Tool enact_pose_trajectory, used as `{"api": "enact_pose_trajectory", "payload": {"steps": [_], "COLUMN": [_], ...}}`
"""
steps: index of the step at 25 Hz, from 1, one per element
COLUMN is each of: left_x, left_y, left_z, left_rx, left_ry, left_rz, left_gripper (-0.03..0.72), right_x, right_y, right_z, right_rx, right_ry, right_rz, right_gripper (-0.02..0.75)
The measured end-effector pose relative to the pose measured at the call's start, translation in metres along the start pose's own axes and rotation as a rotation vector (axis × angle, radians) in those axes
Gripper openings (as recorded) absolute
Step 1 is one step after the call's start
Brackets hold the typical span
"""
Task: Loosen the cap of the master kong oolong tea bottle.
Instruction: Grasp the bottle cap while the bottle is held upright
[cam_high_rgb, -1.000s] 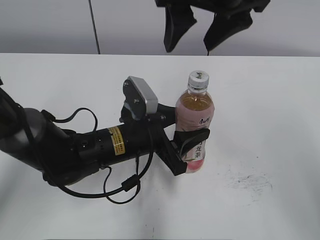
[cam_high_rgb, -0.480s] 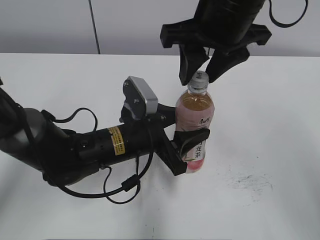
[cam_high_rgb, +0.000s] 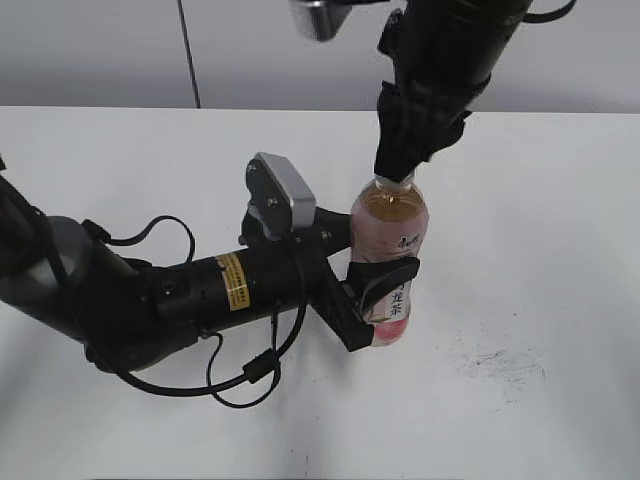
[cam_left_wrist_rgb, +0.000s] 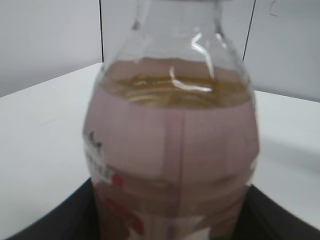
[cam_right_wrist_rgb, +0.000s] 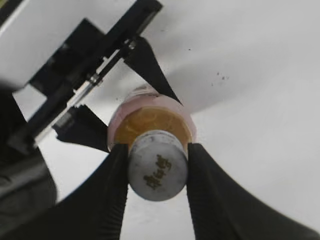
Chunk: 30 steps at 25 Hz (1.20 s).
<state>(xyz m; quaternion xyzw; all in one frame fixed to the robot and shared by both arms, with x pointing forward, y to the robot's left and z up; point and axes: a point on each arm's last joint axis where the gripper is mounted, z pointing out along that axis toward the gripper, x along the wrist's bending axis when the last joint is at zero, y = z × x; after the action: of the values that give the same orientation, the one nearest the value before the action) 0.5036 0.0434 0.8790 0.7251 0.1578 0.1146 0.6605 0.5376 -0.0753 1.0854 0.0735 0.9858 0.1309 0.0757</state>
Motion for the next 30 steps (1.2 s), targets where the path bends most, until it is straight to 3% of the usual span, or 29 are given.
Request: {"api": "enact_pose_trajectory", "payload": {"steps": [3, 5, 20, 22, 27, 30], "left_x": [-0.0001, -0.0001, -0.0001, -0.0001, 0.0, 0.0], "left_y": [0.0, 0.0, 0.0, 0.0, 0.0, 0.0], "left_z": [0.0, 0.0, 0.0, 0.0, 0.0, 0.0], "left_rx": [0.0, 0.0, 0.0, 0.0, 0.0, 0.0], "left_ry": [-0.001, -0.001, -0.001, -0.001, 0.0, 0.0], "left_rz": [0.001, 0.001, 0.001, 0.001, 0.001, 0.001], "left_gripper": [0.394, 0.394, 0.394, 0.394, 0.394, 0.394], "right_x": [-0.0001, -0.0001, -0.0002, 0.0, 0.0, -0.0022], "right_y": [-0.0001, -0.0001, -0.0003, 0.0, -0.0001, 0.0032], "right_z": [0.0, 0.0, 0.0, 0.0, 0.0, -0.0061], "right_rx": [0.001, 0.001, 0.003, 0.003, 0.004, -0.014], "right_ry": [-0.001, -0.001, -0.002, -0.001, -0.002, -0.02], "right_rz": [-0.279, -0.338, -0.384, -0.385, -0.286, -0.113], "right_gripper": [0.268, 0.268, 0.269, 0.318, 0.534, 0.568]}}
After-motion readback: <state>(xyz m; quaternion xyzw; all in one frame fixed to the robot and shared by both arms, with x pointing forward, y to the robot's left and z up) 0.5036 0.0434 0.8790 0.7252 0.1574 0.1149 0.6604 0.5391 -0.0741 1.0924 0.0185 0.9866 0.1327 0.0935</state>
